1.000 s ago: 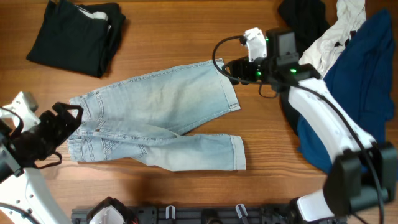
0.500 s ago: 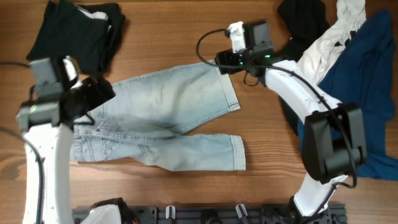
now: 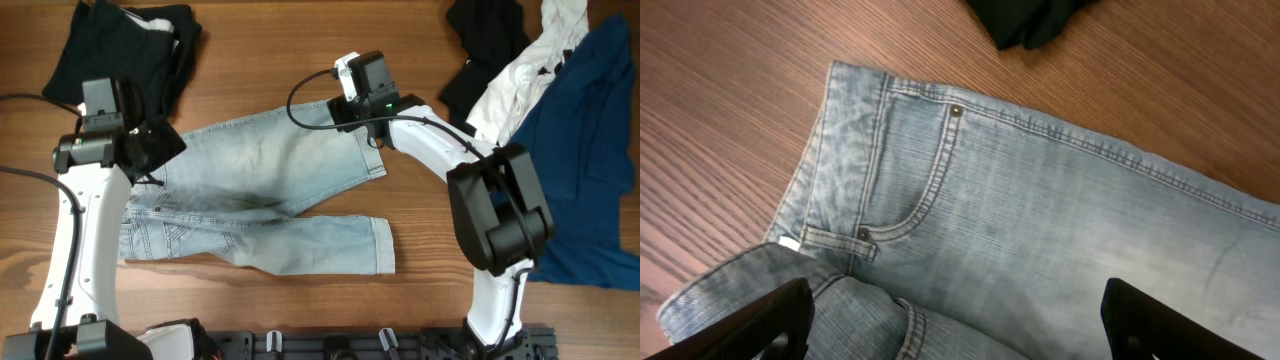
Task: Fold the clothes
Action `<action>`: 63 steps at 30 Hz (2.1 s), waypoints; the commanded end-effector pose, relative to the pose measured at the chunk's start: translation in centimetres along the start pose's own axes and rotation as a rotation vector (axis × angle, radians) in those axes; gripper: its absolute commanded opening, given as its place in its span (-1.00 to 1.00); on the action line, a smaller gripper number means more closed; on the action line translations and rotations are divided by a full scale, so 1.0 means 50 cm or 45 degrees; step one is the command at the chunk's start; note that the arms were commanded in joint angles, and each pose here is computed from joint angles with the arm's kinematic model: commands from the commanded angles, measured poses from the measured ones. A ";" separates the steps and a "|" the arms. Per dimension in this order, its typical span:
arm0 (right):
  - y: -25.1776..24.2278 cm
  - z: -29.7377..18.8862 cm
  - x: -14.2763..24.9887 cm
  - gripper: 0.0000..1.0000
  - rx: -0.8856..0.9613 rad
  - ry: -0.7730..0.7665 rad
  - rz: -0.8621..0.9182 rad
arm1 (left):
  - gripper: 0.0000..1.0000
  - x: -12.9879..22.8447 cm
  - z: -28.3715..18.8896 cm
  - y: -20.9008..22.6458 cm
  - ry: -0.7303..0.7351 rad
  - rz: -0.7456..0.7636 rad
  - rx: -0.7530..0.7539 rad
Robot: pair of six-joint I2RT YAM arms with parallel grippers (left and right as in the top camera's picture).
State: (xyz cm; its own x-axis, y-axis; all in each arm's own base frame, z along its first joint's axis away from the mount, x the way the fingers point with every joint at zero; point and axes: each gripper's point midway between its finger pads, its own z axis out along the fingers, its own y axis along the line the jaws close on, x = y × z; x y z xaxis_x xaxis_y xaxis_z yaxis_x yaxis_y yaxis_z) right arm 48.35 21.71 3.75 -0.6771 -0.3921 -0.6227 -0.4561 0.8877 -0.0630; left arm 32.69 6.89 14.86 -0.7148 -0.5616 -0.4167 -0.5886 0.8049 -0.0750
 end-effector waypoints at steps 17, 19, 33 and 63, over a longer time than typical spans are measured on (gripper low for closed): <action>0.006 0.077 0.047 0.02 0.007 0.050 0.194 | 0.79 0.007 0.008 -0.014 -0.002 0.035 -0.030; 0.009 0.087 0.060 -0.03 0.004 0.072 0.195 | 0.79 0.012 0.009 -0.023 0.003 0.052 -0.025; -0.069 0.094 0.063 -0.92 0.061 0.057 0.335 | 0.86 0.014 0.011 -0.054 0.011 0.062 0.057; -0.385 -0.068 -0.238 -0.92 0.135 -0.422 0.530 | 0.75 -0.114 0.135 -0.324 -0.366 0.339 0.458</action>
State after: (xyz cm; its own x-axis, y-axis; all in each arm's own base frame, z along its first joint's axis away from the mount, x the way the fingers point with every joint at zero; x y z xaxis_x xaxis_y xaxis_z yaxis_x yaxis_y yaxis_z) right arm 62.57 8.56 14.01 -0.5760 0.0496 -0.8159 -0.1241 0.9813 0.1473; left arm 47.48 -1.32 13.54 -0.6502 -0.3341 -0.6824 -0.2244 0.9425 -0.2476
